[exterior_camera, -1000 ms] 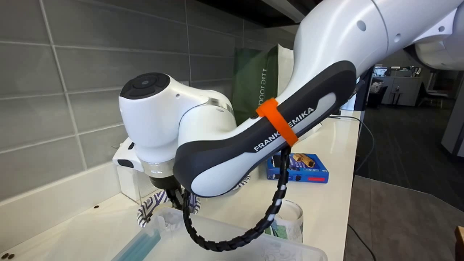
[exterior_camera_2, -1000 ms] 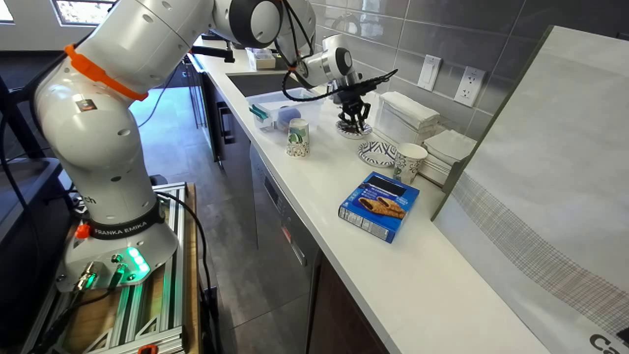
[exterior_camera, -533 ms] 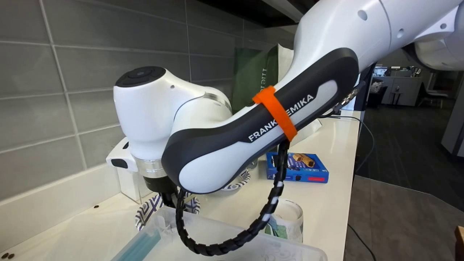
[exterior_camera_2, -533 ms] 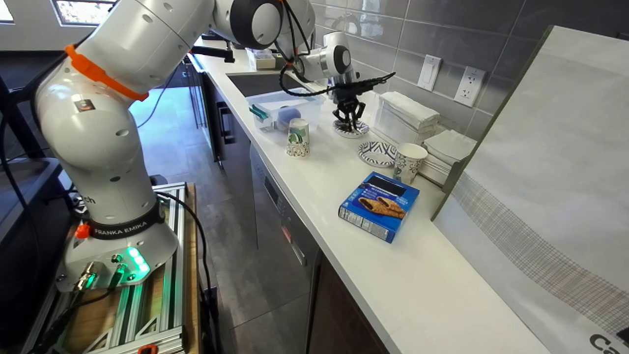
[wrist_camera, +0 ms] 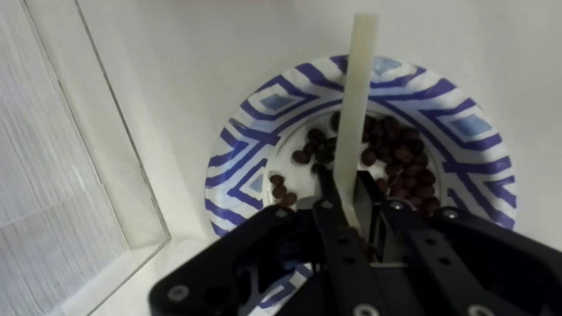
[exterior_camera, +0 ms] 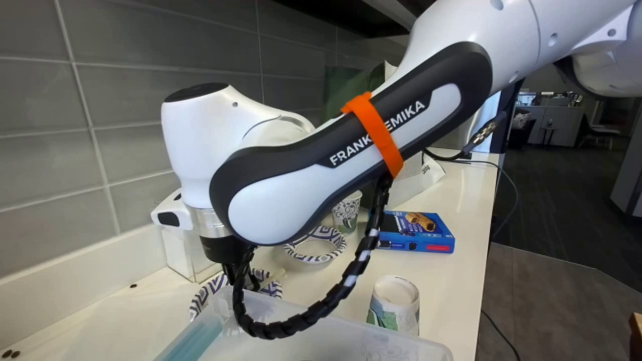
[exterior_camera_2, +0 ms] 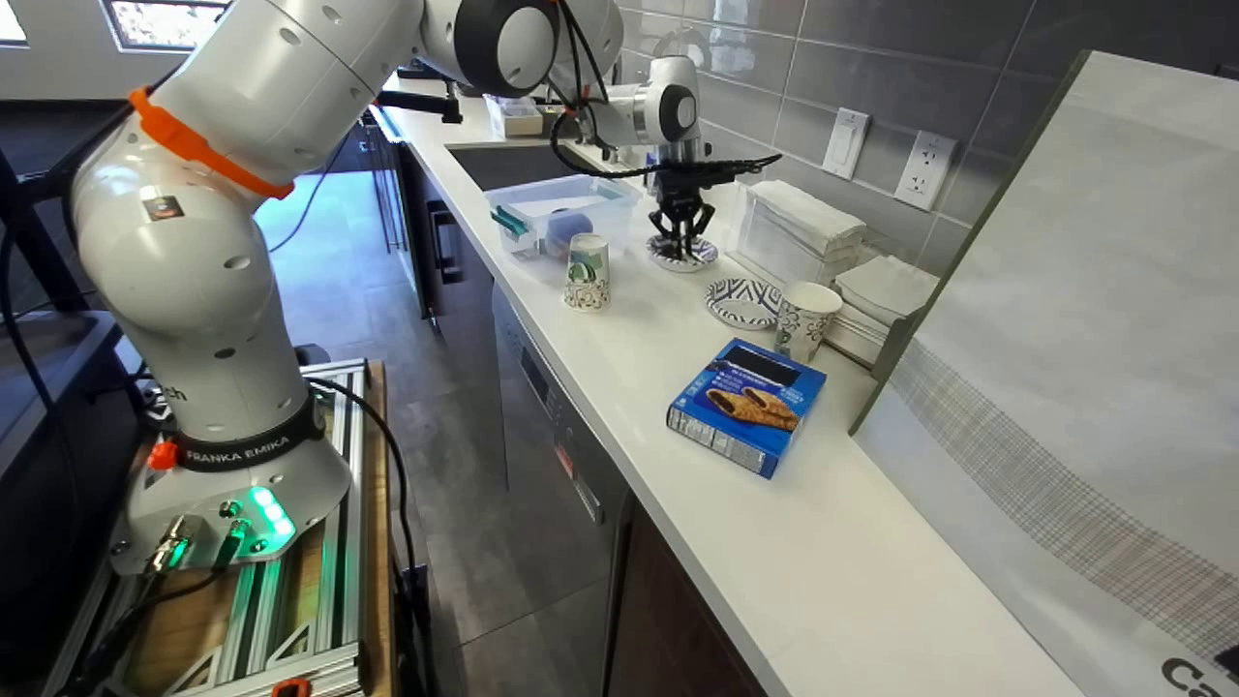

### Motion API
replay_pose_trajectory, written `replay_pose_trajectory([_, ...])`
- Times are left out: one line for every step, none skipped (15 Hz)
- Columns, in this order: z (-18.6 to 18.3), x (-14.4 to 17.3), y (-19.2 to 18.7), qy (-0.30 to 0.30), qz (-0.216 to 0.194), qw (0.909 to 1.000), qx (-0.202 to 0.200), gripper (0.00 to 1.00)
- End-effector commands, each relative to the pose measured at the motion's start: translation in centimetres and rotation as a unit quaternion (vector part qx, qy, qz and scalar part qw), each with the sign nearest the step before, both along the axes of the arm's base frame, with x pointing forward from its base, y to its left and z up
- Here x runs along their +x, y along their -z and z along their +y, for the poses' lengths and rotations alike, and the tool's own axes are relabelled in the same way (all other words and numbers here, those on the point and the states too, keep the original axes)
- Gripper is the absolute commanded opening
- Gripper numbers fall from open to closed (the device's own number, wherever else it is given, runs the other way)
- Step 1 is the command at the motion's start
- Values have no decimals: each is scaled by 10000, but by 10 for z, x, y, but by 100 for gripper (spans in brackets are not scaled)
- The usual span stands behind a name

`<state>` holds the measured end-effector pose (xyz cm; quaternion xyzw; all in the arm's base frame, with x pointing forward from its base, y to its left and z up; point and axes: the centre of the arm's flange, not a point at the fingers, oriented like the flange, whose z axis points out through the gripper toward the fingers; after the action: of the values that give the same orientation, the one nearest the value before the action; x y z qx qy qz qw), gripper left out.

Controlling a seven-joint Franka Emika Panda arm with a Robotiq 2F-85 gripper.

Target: Transfer a spoonful of contents from the left bowl to the right bowl

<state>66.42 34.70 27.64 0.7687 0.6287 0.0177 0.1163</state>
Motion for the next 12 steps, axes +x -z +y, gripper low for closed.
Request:
replay_pose_trajectory([-9, 1, -9, 119, 416, 9986, 308, 4])
replay_pose_trajectory([-13, 1, -11, 171, 451, 9981, 379, 4])
replay_pose_trajectory([-16, 2, -13, 229, 460, 9977, 437, 4])
replay_pose_trajectory([-20, 3, -16, 273, 481, 9966, 603, 4])
replay_pose_trajectory([-23, 4, -18, 312, 483, 9960, 686, 4])
replay_pose_trajectory([-28, 5, -22, 390, 492, 9952, 757, 4])
replay_pose_trajectory([-32, 5, -24, 456, 511, 9943, 818, 4])
replay_pose_trajectory([-37, 4, -28, 530, 503, 9933, 899, 4])
replay_pose_trajectory([-40, 4, -31, 583, 497, 9924, 959, 4])
replay_pose_trajectory([-44, 2, -36, 618, 497, 9917, 1015, 4])
replay_pose_trajectory([-47, 0, -39, 653, 487, 9911, 1057, 4])
replay_pose_trajectory([-50, -4, -44, 686, 479, 9905, 1095, 4])
